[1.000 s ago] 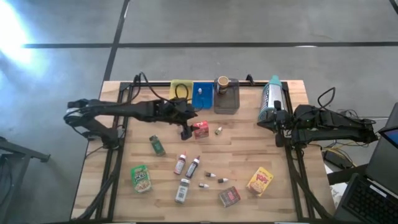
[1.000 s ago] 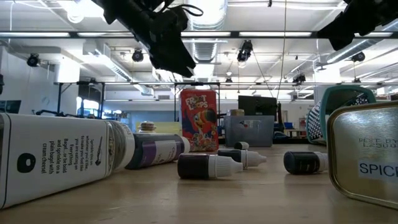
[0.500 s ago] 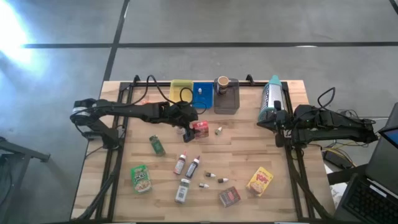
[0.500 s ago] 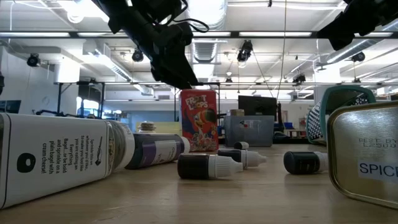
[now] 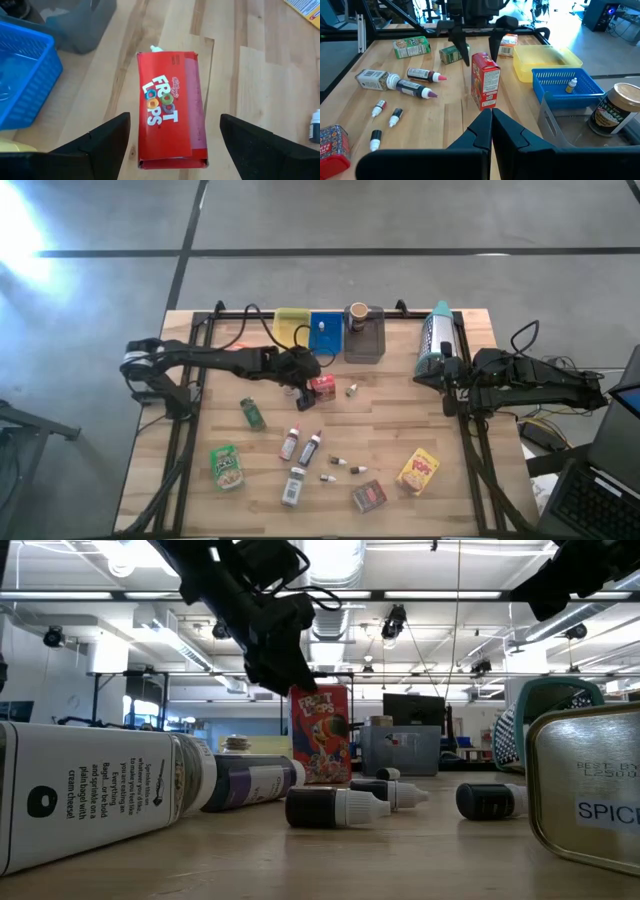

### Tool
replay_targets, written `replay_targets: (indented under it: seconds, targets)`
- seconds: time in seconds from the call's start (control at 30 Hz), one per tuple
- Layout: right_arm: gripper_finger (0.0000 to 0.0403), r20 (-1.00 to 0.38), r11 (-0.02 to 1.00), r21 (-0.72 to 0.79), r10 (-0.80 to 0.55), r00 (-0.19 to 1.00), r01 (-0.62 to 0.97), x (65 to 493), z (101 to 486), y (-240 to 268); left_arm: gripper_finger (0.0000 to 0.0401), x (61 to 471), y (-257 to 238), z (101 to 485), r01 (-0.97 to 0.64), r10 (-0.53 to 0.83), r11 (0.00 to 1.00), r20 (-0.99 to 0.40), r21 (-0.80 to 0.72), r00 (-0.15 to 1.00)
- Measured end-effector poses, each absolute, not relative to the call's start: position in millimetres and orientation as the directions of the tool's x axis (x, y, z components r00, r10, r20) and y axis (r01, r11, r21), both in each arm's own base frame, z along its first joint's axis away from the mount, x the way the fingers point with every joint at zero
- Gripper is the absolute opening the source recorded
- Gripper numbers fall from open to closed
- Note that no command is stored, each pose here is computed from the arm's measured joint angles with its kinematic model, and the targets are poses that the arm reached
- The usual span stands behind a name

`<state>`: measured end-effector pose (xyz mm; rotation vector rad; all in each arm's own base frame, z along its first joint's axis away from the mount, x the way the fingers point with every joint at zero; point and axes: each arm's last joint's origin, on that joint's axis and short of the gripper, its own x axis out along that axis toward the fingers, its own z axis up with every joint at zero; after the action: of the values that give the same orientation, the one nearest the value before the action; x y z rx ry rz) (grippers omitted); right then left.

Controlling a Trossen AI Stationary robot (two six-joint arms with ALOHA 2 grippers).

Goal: Pick & Place Kitchen Items
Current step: Put the red cereal box into the yellow bin

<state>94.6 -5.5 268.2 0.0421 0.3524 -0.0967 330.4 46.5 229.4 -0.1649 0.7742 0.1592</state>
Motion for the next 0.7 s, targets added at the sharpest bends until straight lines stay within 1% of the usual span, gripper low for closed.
replay_targets:
  seconds: [0.43,0.7]
  targets:
    - [0.0008,-0.346,0.994,0.024,-0.087,0.934,0.102,95,268,-6,0.0311,338,48,214,-0.207,0.079,0.974,-0.729,-0.087,0.68]
    - [0.0008,-0.346,0.994,0.024,-0.087,0.934,0.102,95,268,-6,0.0277,339,48,211,-0.209,0.079,0.974,-0.735,-0.086,0.673]
